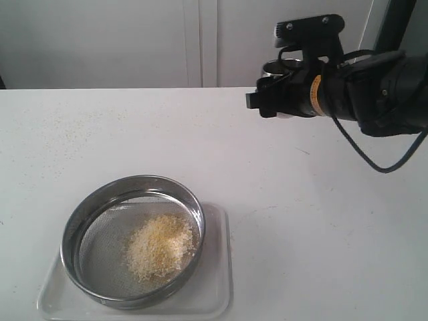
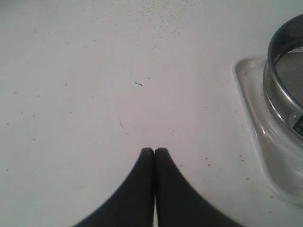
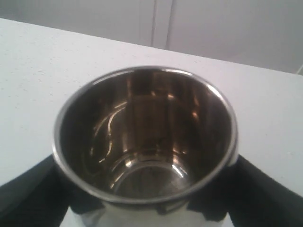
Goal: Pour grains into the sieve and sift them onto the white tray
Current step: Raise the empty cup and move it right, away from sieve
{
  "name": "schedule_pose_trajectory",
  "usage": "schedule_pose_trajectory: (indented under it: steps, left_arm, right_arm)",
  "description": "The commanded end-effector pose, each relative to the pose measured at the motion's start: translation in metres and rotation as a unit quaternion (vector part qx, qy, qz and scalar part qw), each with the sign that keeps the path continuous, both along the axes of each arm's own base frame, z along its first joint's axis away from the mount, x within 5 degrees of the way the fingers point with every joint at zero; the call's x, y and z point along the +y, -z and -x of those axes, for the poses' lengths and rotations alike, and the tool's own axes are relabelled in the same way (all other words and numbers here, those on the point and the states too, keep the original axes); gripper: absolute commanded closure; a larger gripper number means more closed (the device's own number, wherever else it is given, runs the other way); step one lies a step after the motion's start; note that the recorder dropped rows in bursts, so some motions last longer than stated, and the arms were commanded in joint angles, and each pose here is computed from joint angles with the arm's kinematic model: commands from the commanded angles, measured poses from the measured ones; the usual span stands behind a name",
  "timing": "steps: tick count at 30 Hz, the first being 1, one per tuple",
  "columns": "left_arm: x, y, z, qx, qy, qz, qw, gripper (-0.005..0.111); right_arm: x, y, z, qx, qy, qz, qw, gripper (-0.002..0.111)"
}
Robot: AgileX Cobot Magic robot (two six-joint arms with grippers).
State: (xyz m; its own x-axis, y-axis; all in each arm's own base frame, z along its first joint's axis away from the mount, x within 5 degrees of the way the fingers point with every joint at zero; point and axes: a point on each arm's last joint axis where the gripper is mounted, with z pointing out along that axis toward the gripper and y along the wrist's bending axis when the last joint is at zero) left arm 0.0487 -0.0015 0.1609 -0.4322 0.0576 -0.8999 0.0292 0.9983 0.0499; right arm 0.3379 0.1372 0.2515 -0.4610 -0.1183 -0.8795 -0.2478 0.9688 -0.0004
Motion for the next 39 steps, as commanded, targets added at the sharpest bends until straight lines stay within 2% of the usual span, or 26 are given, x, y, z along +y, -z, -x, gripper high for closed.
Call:
schedule_pose_trajectory:
  steps: [1, 9, 15, 20, 28, 30, 34, 37, 39]
  left_arm:
    - [0.000, 0.003, 0.001, 0.005, 0.003, 0.001, 1.000, 0.107]
    - [0.000, 0.003, 0.001, 0.005, 0.003, 0.001, 1.000, 0.107]
    - [0.000, 0.003, 0.001, 0.005, 0.003, 0.001, 1.000, 0.107]
    - [0.000, 0.003, 0.001, 0.005, 0.003, 0.001, 1.000, 0.107]
    - [0.000, 0.003, 0.001, 0.005, 0.003, 0.001, 1.000, 0.107]
    - [0.000, 0.003, 0.001, 0.005, 0.003, 0.001, 1.000, 0.107]
    - [0.000, 0.003, 0.001, 0.005, 0.003, 0.001, 1.000, 0.107]
    - [0.000, 0.003, 0.001, 0.005, 0.003, 0.001, 1.000, 0.107]
    - [0.000, 0.003, 0.001, 0.005, 0.003, 0.001, 1.000, 0.107]
  right_arm:
    - [-0.019, 0.003, -0.003, -0.004, 0.013, 0.038, 0.999, 0.108]
    - [-0.027, 0.004, -0.004, 0.002, 0.017, 0.030, 0.999, 0.108]
    - [-0.028, -0.007, 0.000, -0.013, 0.015, 0.023, 1.000, 0.108]
    - [-0.027, -0.023, 0.018, -0.020, -0.010, -0.012, 1.000, 0.108]
    - [-0.043, -0.041, 0.048, -0.052, 0.012, -0.012, 0.999, 0.108]
    - [-0.045, -0.045, 0.053, -0.061, 0.008, -0.003, 0.998, 0.108]
    - [-0.055, -0.051, 0.060, -0.082, 0.016, 0.065, 0.994, 0.108]
    - [-0.053, -0.050, 0.063, -0.075, -0.019, 0.109, 0.991, 0.108]
    - [-0.042, -0.054, 0.068, -0.089, -0.080, 0.075, 0.990, 0.108]
